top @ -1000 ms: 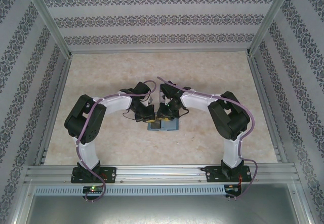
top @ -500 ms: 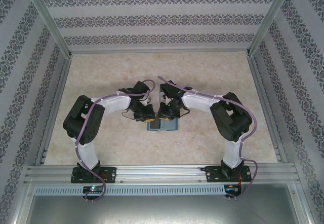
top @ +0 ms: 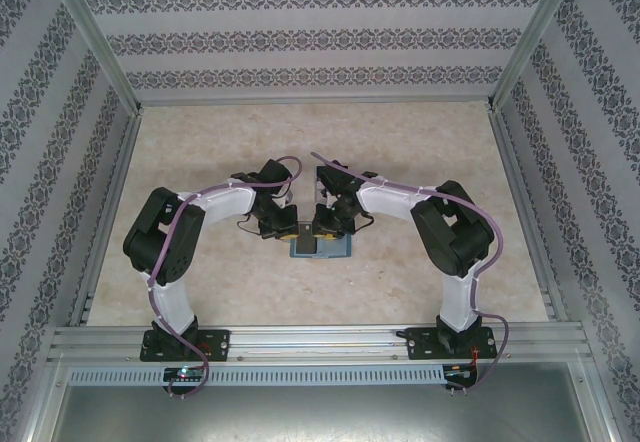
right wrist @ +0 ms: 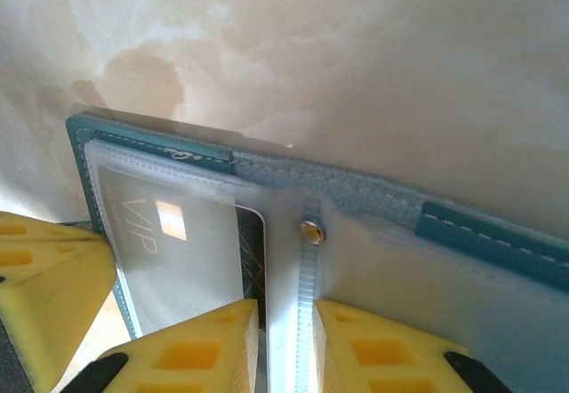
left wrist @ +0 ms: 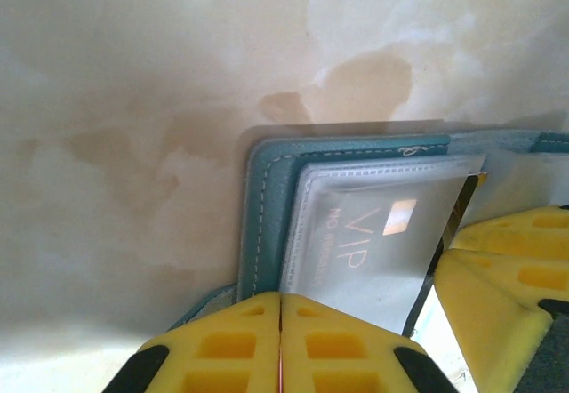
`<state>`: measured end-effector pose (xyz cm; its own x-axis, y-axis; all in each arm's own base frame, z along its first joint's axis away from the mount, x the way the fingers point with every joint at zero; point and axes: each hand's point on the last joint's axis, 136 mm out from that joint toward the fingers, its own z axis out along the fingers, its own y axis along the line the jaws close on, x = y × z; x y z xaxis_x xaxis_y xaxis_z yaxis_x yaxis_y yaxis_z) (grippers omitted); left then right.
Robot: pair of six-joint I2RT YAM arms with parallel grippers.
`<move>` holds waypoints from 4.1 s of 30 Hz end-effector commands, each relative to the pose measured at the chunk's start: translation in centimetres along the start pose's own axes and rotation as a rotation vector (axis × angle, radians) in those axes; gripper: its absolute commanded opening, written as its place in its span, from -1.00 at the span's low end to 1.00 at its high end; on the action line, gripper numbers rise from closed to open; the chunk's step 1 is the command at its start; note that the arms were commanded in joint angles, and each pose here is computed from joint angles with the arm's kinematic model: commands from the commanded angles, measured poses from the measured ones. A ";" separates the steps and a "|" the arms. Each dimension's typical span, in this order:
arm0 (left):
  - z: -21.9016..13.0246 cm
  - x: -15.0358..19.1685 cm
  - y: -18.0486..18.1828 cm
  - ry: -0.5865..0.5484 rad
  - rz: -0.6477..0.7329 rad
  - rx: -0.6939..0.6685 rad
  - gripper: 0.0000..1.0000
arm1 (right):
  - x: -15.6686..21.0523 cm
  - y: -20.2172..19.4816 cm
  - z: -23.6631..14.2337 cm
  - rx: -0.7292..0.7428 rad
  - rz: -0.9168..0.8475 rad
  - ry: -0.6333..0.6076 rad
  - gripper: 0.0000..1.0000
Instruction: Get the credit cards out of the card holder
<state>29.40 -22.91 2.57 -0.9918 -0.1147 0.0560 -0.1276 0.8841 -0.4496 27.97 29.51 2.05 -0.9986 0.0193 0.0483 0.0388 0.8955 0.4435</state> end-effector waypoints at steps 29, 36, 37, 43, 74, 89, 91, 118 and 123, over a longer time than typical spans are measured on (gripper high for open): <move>0.1 0.9 1.6 0.034 -0.008 -0.044 -0.90 | -0.3 -2.2 -1.3 0.206 -0.021 -0.059 -0.68; -1.4 0.2 0.3 0.004 0.008 -0.020 -0.90 | -0.8 -0.7 -2.2 0.085 0.009 -0.093 -0.67; -1.7 0.1 -0.1 -0.002 0.012 -0.015 -0.89 | -0.9 -0.5 -2.5 0.067 0.009 -0.100 -0.66; -2.9 -0.4 -2.0 -0.023 0.024 0.034 -0.90 | -1.1 0.1 -3.2 -0.023 0.036 -0.113 -0.64; 2.2 1.6 0.6 0.076 0.024 -0.064 -0.94 | -1.1 -1.6 -0.4 -0.084 0.037 -0.026 -0.52; 2.6 1.7 0.9 0.085 0.013 -0.070 -0.94 | -0.3 -1.7 0.0 -0.101 0.017 0.016 -0.47; 2.6 1.8 0.9 0.086 0.014 -0.071 -0.94 | -0.2 -1.3 0.0 -0.138 0.023 0.016 -0.49; 2.6 1.7 1.0 0.086 0.018 -0.077 -0.94 | -0.4 -0.2 -1.3 -0.312 0.061 -0.025 -0.79; 2.4 1.6 1.3 0.080 0.007 -0.080 -0.95 | -0.2 -1.3 -2.1 -0.240 0.054 -0.044 -0.84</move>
<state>29.11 -25.09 2.41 -0.9942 -0.0674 0.0842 -0.0998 0.8711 -0.4809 29.05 28.67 3.44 -0.9947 0.0931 0.0447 0.0981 0.7166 0.6906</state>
